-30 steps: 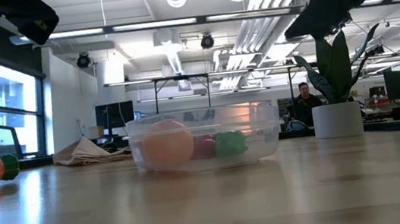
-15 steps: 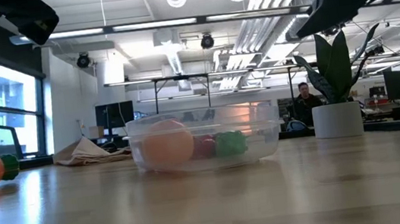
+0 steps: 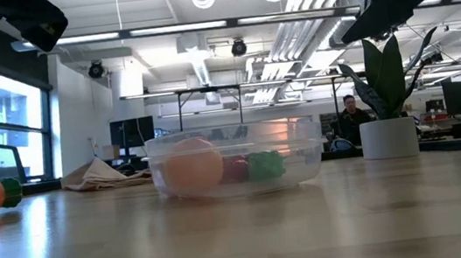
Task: Pick and placing Produce into tupperware
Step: Put the red cherry into the transparent bin
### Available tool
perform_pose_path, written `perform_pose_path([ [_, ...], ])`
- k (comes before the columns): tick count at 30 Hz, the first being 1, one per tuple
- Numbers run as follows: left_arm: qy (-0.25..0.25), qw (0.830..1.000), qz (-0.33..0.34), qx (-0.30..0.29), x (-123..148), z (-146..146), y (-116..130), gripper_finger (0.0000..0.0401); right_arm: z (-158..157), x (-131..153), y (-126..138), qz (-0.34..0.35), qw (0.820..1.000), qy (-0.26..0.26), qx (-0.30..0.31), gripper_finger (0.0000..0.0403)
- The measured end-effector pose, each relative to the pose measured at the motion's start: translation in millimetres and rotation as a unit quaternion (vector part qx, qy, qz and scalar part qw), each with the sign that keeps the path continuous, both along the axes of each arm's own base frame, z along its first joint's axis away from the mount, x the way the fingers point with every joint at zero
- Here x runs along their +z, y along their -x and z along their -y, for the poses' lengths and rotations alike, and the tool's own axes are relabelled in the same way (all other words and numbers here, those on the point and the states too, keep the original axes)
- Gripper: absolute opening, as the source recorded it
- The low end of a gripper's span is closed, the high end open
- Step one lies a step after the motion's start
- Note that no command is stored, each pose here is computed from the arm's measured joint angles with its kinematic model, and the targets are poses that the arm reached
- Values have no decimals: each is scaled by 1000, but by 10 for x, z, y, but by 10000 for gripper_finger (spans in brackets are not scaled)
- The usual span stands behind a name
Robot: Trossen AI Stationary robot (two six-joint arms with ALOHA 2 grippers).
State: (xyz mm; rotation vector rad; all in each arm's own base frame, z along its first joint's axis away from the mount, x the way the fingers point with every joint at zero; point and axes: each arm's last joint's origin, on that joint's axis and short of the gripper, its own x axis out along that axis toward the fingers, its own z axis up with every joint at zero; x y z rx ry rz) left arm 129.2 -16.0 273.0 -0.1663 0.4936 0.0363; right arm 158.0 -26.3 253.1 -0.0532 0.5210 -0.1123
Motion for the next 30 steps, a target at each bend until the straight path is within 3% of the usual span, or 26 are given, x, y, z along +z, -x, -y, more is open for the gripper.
perform_pose_path([
  [14, 1, 1000, 0, -1, 1, 0, 0, 5, -1, 0, -1, 0, 1000, -1, 0, 0],
  [19, 26, 998, -7, -50, -6, 32, 7, 5, 0, 1, -1, 0, 1000, -1, 0, 0],
  [24, 27, 998, -9, -51, -9, 34, 2, 5, -1, 0, -1, 0, 1000, -1, 0, 0],
  [26, 2, 998, -8, -60, -10, 31, 3, 5, 0, 1, -1, 0, 1000, -1, 0, 0],
  [30, -101, 992, -2, -74, -7, 9, -1, 5, 0, 1, -1, 0, 1000, -1, 0, 0],
])
